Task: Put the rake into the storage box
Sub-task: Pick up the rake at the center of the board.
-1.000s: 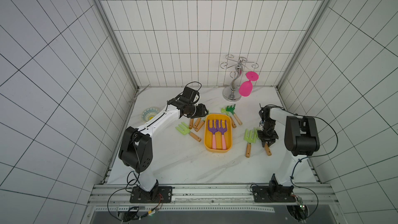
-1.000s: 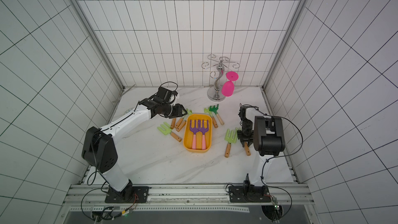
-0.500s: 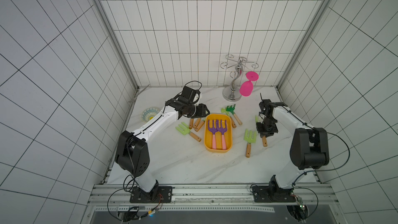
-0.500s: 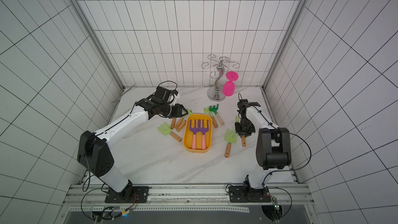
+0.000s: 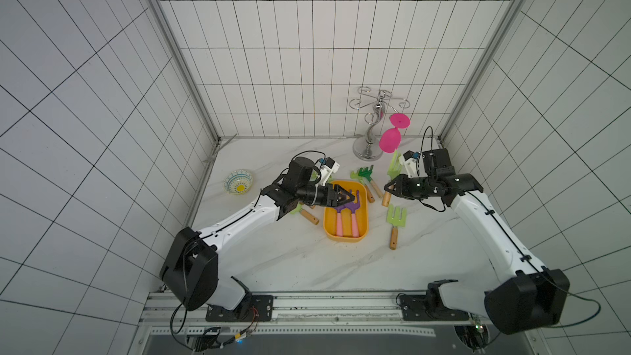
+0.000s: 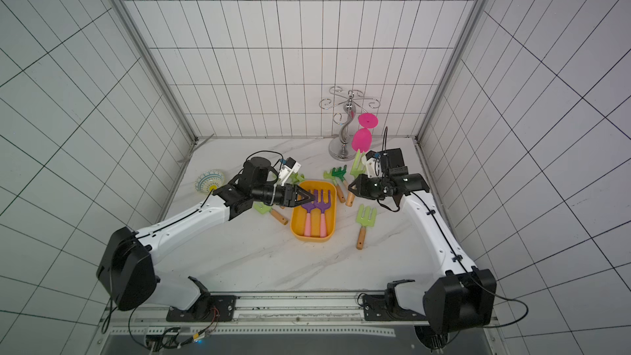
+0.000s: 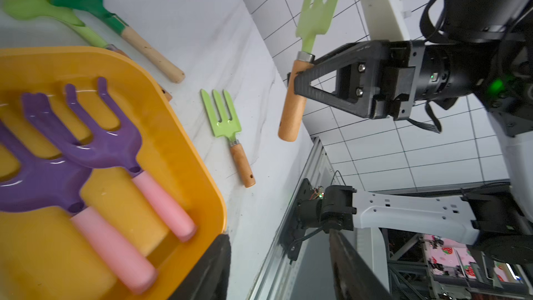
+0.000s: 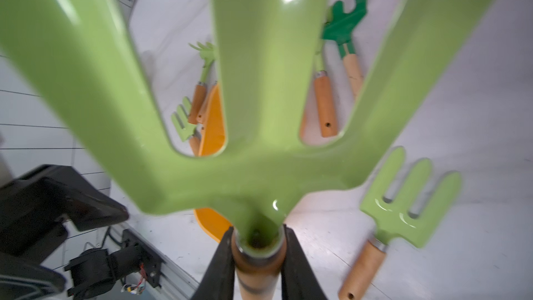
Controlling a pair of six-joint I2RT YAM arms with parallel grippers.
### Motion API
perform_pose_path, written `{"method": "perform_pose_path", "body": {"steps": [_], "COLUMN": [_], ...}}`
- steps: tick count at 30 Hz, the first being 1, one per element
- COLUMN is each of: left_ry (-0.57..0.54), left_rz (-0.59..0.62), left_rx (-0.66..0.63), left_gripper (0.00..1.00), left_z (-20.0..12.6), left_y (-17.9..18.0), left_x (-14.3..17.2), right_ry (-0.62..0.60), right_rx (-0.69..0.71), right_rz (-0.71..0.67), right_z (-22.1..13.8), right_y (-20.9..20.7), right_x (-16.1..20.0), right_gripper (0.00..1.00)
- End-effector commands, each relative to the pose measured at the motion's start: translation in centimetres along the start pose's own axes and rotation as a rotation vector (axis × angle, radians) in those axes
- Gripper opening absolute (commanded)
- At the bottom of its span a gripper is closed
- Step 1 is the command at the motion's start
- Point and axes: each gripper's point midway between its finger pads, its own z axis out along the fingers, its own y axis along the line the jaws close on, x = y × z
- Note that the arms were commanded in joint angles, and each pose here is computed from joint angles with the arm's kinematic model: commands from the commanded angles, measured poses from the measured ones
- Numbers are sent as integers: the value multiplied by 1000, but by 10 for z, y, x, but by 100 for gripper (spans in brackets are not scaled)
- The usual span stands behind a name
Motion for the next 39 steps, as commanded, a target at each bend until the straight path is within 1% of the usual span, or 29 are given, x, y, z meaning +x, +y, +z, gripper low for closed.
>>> {"method": "perform_pose_path", "body": {"steps": [1,2,4,7,10,14,18,21,27,28,29,32,33,35,36,37,39], "left_ry": [-69,-81,-105,-99,-71,-39,-41,-65,-96,-100,-106,-129,-131,-137,-138,-131,-111], "left_rz": [102,110,124,158,185,190,194,202,196,193,188,176,169,145,135,121,101], "left_rx": [167,185,209,213,210,231,237,232,199,194,184,123,92,-11,-66,-151,-321], "left_gripper": [58,58,59,60,60,59,55,47,16,13,10,7,6,4,4,4,5], "left_z": [-5,-6,-9,-10,-6,2,5,2,1,1,1,0,0,-1,-1,-2,-3], "left_y": [-41,-43,-47,-52,-58,-67,-72,-75,-69,-68,-66,-57,-52,-35,-26,-14,10], "left_x": [-8,-7,-4,4,13,23,25,22,19,19,18,16,16,16,16,18,21], "right_ry": [-3,12,30,36,39,57,74,81,107,109,109,103,93,55,25,-15,-86], "right_rx": [-309,-374,-453,-529,-563,-594,-630,-634,-629,-627,-617,-550,-526,-430,-375,-294,-132], "right_rz": [-45,-51,-61,-108,-133,-135,-150,-163,-153,-156,-159,-189,-202,-208,-206,-187,-119], "right_z": [0,0,-4,-13,-19,-18,-19,-17,-9,-8,-7,-7,-8,-10,-11,-13,-19], "right_y": [63,74,90,107,115,121,132,134,131,130,129,121,118,103,93,77,39], "right_x": [4,9,17,28,36,44,49,51,54,55,56,57,56,50,46,39,27], "right_gripper": [20,20,21,21,21,21,21,21,23,25,31,57,63,75,78,81,84]}}
